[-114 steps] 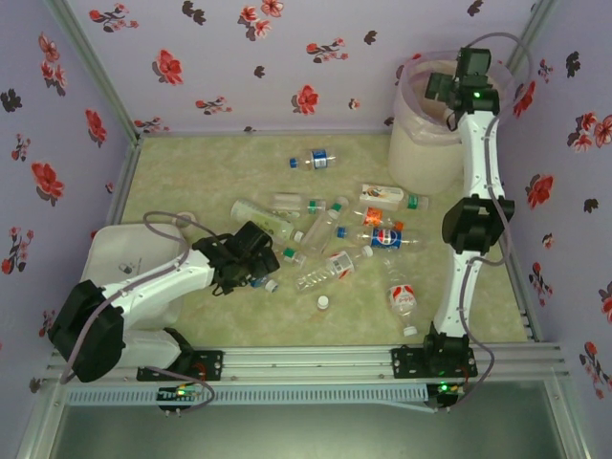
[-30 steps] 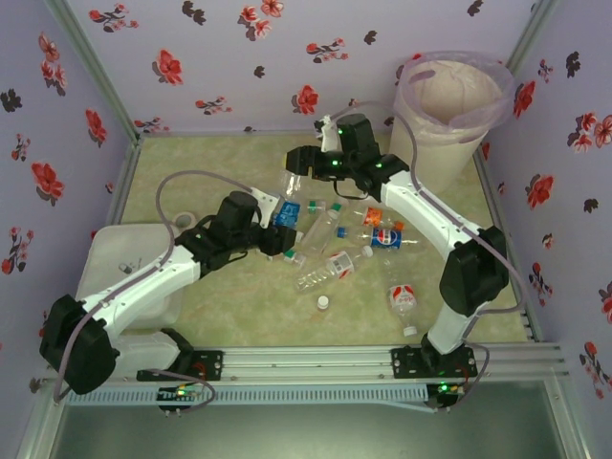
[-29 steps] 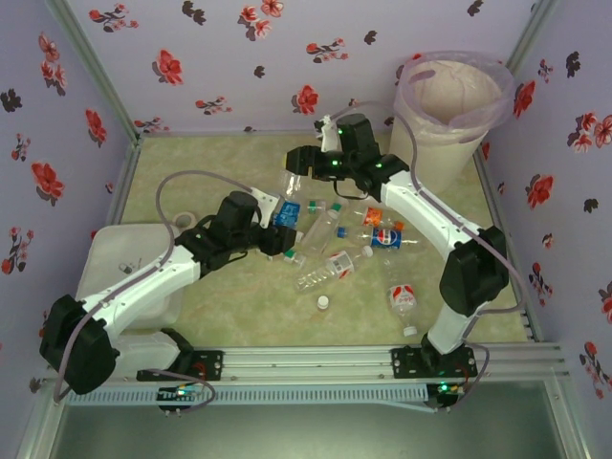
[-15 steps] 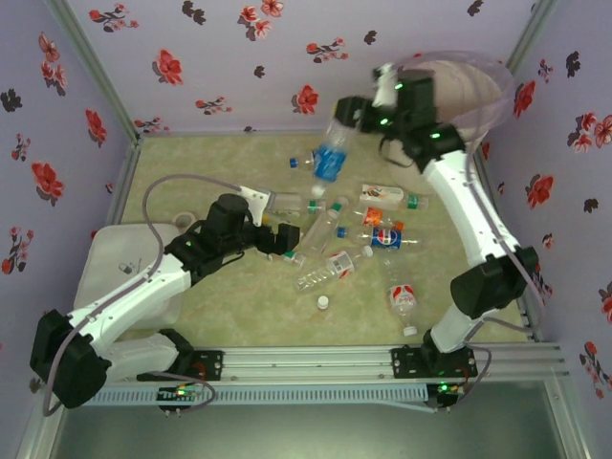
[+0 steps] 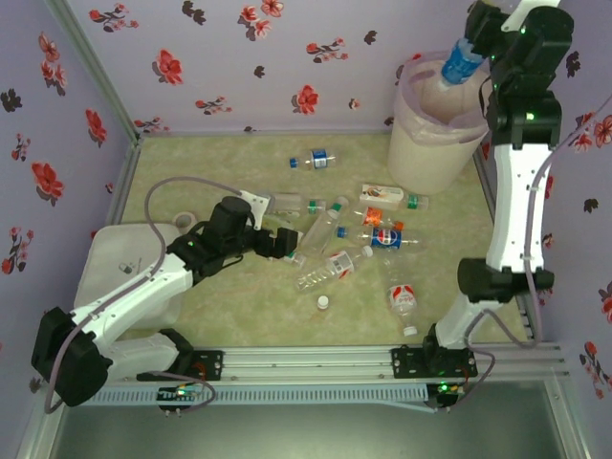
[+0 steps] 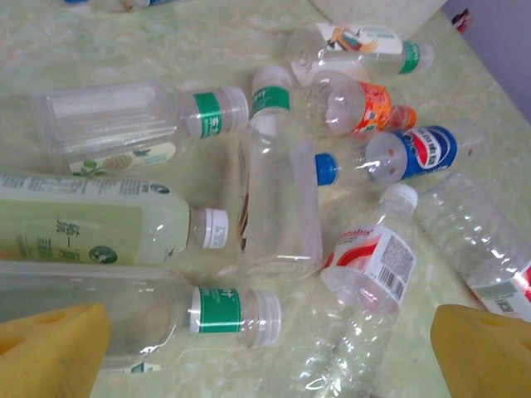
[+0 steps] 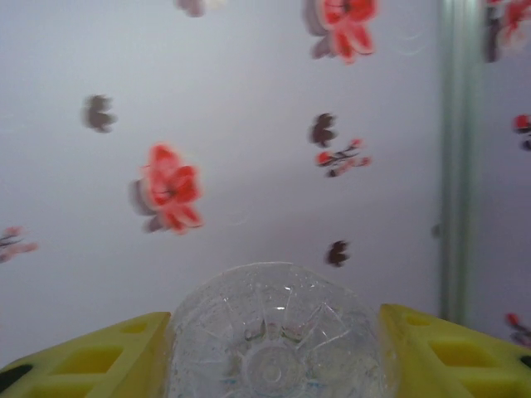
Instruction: Put the plastic bottles in the bin
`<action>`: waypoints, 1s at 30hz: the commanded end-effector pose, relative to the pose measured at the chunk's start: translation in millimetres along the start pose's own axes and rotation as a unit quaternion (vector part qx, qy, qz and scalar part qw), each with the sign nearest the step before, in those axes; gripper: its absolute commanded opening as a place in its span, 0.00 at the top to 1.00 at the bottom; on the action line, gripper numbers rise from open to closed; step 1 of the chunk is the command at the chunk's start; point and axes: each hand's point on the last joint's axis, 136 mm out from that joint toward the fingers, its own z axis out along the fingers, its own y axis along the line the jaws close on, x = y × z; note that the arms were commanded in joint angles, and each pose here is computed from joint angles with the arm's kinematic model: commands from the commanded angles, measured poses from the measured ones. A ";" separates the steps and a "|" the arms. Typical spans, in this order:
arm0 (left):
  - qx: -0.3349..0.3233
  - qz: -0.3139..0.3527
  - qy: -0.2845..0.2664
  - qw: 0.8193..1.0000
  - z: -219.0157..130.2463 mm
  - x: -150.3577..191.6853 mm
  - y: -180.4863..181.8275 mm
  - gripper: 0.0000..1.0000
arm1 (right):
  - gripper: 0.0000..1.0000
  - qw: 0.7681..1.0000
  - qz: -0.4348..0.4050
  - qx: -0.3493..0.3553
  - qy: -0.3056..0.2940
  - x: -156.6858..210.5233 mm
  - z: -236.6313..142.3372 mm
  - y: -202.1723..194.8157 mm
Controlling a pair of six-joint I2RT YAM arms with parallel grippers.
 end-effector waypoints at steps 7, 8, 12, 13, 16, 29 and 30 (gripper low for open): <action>-0.030 0.005 0.022 0.999 -5.8 3.5 3.2 0.00 | 1.00 0.982 -0.084 0.105 0.131 119.3 84.5 -55.5; -0.030 0.007 0.024 0.999 -5.5 3.8 2.6 0.00 | 1.00 0.980 -0.083 0.106 0.147 133.7 89.4 -57.0; -0.030 0.016 0.035 0.999 -3.4 5.7 -0.8 0.00 | 1.00 0.968 -0.076 0.101 0.216 193.9 104.3 -60.3; -0.030 0.019 0.039 0.999 -2.6 6.5 -1.8 0.00 | 1.00 0.965 -0.068 0.097 0.232 205.8 105.6 -61.3; -0.030 0.031 0.054 0.998 0.0 10.3 -6.6 0.00 | 1.00 0.954 -0.058 0.099 0.278 240.5 106.2 -67.3; -0.023 0.069 0.092 0.993 12.1 20.4 -24.3 0.00 | 0.28 0.951 -0.043 0.099 0.290 247.6 103.9 -73.0; -0.024 0.068 0.093 0.993 12.1 20.4 -24.5 0.00 | 0.24 0.951 -0.043 0.100 0.289 245.3 103.0 -74.1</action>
